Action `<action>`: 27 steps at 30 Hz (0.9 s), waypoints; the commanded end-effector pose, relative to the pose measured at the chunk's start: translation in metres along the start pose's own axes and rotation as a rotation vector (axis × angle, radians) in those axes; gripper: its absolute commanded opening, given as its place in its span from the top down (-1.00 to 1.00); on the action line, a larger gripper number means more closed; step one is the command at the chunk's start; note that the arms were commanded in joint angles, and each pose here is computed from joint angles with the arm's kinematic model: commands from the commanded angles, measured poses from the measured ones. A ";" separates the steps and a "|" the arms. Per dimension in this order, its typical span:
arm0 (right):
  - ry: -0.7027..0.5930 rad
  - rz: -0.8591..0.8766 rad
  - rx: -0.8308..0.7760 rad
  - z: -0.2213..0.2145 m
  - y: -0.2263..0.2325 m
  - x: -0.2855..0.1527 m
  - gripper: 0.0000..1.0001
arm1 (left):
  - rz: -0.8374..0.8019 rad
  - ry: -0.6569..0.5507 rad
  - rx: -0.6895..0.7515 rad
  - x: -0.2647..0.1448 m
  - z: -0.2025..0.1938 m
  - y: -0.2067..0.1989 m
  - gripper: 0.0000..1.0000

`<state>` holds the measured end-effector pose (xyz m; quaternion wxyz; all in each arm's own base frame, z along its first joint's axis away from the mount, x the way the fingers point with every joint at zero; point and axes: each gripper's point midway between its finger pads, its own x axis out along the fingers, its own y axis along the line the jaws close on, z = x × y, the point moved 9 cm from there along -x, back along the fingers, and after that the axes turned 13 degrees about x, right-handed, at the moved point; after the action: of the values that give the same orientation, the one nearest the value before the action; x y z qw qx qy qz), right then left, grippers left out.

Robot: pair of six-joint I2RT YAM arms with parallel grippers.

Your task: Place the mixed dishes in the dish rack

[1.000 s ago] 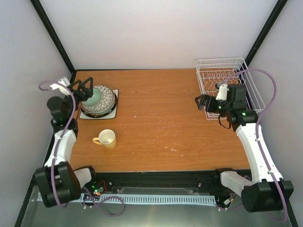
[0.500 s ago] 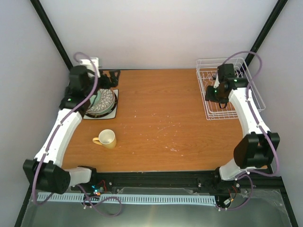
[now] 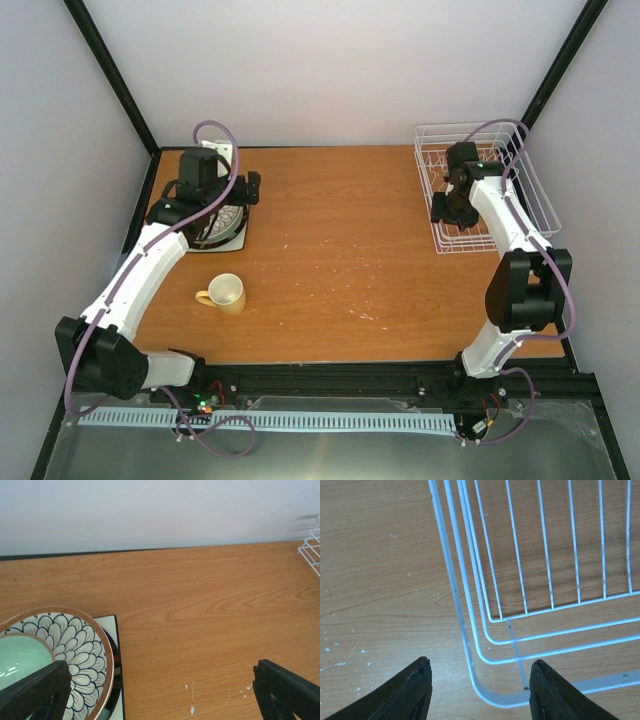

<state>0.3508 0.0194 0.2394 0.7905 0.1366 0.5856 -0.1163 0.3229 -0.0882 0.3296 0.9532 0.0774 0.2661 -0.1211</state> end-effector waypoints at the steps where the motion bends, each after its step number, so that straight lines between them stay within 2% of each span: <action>1: -0.015 -0.047 -0.024 0.005 0.002 0.018 -0.08 | 0.044 -0.079 0.034 -0.018 0.016 0.004 -0.99; 8: 0.032 -0.036 -0.068 0.011 0.022 0.042 -0.06 | 0.071 -0.065 0.040 -0.019 0.009 0.006 -1.00; 10: 0.052 -0.039 -0.082 0.010 0.028 0.050 0.03 | 0.074 -0.065 0.039 -0.018 0.008 0.006 -1.00; 14: 0.075 -0.049 -0.113 0.007 0.038 0.057 0.52 | 0.071 -0.055 0.040 -0.016 0.006 0.005 -1.00; 16: 0.077 -0.058 -0.112 0.005 0.038 0.056 0.90 | 0.074 -0.047 0.045 -0.015 0.004 0.005 -0.99; 21: 0.085 -0.066 -0.105 0.000 0.039 0.054 0.94 | 0.089 -0.038 0.062 -0.016 0.001 0.006 -0.99; 27: 0.085 -0.015 -0.114 -0.022 0.059 0.037 0.95 | 0.099 -0.046 0.057 -0.022 -0.001 0.007 -1.00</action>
<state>0.3797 0.0599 0.1817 0.7647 0.0676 0.6331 -0.0987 0.3148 -0.0793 0.3300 0.9567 0.1070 0.2557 -0.0886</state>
